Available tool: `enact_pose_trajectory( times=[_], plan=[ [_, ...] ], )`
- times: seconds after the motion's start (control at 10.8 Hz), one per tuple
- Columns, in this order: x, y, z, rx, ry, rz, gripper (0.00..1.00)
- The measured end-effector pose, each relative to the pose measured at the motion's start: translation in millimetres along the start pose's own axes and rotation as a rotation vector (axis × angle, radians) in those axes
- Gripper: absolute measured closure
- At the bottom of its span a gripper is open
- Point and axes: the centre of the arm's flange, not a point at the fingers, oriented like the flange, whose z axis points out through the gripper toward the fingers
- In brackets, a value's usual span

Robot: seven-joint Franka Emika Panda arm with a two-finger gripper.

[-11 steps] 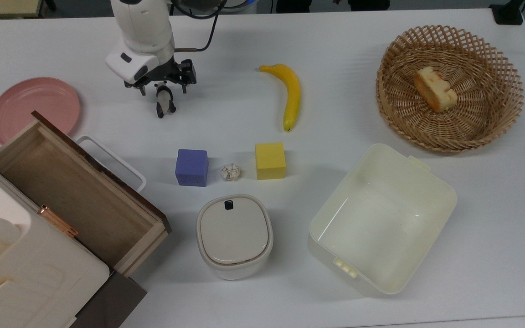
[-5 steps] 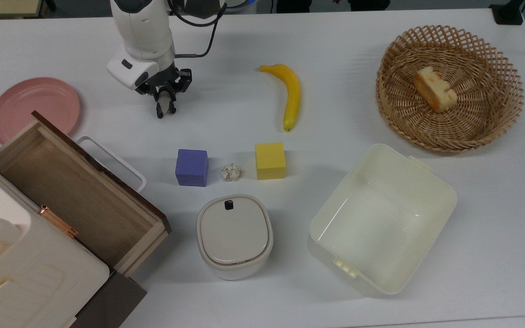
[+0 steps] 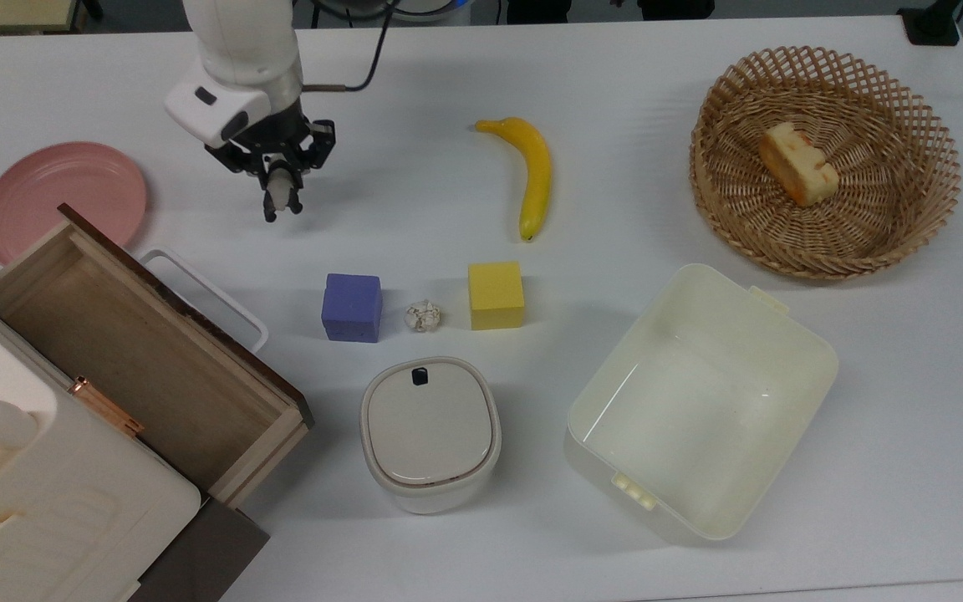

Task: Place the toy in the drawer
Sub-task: 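Lift the panda and carry it over the open wooden drawer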

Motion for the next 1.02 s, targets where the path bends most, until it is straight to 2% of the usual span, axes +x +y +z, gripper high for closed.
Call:
enact_pose_trajectory(
  times=[0.28,0.46,0.56,0.74,1.02],
  plan=[
    [22.6,15.0,-81.9,-0.037,0.073,-0.075,0.62],
    [35.2,21.0,-129.5,-0.074,0.149,-0.117,0.62],
    [39.9,21.1,-145.1,-0.111,0.167,-0.180,0.62],
    [49.5,22.5,-156.3,-0.155,0.176,-0.294,0.62],
    [77.0,34.0,-154.6,-0.236,0.167,-0.436,0.62]
  ],
)
